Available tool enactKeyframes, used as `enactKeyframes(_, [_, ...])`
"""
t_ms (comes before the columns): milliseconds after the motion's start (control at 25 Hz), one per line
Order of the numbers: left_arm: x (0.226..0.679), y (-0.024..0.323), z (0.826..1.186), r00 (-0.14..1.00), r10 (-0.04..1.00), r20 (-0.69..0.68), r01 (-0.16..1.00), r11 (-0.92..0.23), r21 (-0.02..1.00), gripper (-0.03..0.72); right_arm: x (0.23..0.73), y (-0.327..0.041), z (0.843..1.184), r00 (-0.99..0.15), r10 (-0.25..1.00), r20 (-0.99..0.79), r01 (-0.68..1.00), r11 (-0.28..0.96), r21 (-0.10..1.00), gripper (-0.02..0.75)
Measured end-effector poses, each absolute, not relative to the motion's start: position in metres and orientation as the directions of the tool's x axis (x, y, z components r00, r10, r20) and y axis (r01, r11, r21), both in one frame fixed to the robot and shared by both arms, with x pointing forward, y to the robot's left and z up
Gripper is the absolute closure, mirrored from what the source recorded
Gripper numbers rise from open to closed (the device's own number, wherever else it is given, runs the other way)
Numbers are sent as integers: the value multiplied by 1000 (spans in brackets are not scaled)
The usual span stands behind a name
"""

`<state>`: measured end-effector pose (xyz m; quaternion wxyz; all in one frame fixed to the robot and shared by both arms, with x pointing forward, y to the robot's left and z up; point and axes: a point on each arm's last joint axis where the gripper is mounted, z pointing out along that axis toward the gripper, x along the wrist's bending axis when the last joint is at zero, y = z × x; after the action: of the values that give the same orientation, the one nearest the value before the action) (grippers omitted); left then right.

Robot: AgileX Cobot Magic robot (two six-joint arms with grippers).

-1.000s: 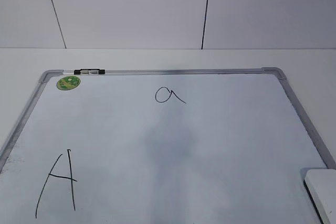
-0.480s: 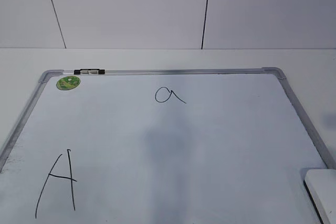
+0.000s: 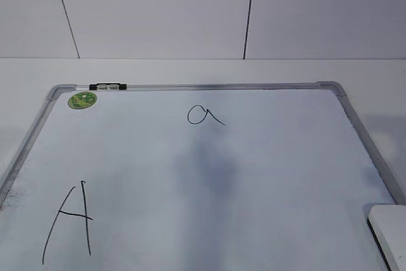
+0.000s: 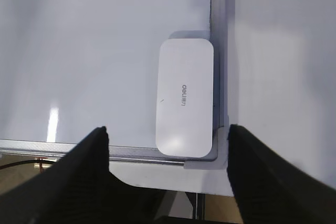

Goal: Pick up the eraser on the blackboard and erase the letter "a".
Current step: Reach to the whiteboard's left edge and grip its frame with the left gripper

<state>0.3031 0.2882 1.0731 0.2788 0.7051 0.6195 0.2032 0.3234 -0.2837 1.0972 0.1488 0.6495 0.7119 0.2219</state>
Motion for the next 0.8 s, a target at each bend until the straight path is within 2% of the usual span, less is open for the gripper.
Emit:
enactKeyframes(440, [395,284,1084,129,989,-76,864,-74,497,449,346,-279,1087,-106,988,108,911,53,409,198])
enactKeyframes(800, [487,281,1050,111,991,-76,951,-84,298,449,353,-278,1083,-102,989,110,926,54,374,198])
